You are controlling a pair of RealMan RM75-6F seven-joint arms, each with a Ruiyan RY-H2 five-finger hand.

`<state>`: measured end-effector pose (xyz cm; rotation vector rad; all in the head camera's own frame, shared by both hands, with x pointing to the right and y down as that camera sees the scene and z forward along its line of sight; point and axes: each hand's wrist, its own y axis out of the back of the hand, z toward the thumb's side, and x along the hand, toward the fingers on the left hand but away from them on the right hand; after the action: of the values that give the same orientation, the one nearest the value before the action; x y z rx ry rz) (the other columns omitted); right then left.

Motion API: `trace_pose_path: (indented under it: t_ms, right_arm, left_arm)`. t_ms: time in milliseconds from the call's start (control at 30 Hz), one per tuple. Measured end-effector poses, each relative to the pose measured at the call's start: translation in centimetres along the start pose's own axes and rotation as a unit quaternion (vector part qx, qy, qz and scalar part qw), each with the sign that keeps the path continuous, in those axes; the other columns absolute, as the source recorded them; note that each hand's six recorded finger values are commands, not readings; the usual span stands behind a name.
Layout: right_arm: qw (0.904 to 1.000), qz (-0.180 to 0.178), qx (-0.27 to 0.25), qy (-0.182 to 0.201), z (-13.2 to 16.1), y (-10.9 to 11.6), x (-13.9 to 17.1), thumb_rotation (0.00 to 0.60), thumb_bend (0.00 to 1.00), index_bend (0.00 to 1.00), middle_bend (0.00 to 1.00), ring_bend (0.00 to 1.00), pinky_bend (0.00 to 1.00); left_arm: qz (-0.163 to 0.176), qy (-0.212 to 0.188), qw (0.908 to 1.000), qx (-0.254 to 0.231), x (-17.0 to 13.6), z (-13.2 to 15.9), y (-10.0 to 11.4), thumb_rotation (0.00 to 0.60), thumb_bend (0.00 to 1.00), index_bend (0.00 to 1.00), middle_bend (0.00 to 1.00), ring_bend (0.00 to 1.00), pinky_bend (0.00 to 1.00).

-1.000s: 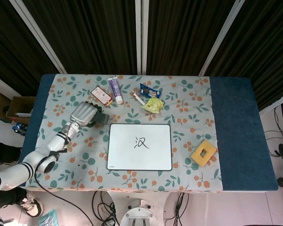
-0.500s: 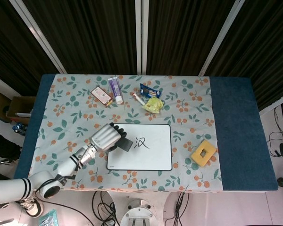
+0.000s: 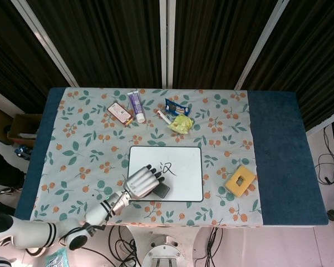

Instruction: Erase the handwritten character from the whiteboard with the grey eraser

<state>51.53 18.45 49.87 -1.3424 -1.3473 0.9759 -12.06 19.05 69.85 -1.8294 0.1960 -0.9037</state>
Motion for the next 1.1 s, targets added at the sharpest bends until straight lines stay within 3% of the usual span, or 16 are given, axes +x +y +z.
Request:
trace_pose_path:
  t_ms: [667,1100]
  right_arm:
    - [0.9996,0.012,0.022,0.008,0.5,-0.9,-0.1,0.600,0.25,0.00,0.00,0.00,0.00]
    - [0.9997,0.012,0.021,0.007,0.6,-0.5,-0.3,0.600,0.25,0.00,0.00,0.00,0.00]
  left_arm:
    - [-0.009,0.053,0.9985,-0.007,4.7,-1.9,-1.2,0.600,0.34,0.58,0.58,0.47,0.42]
    - [-0.009,0.099,0.9950,-0.011,8.9,-4.7,0.0,0.600,0.35,0.58,0.58,0.47,0.42]
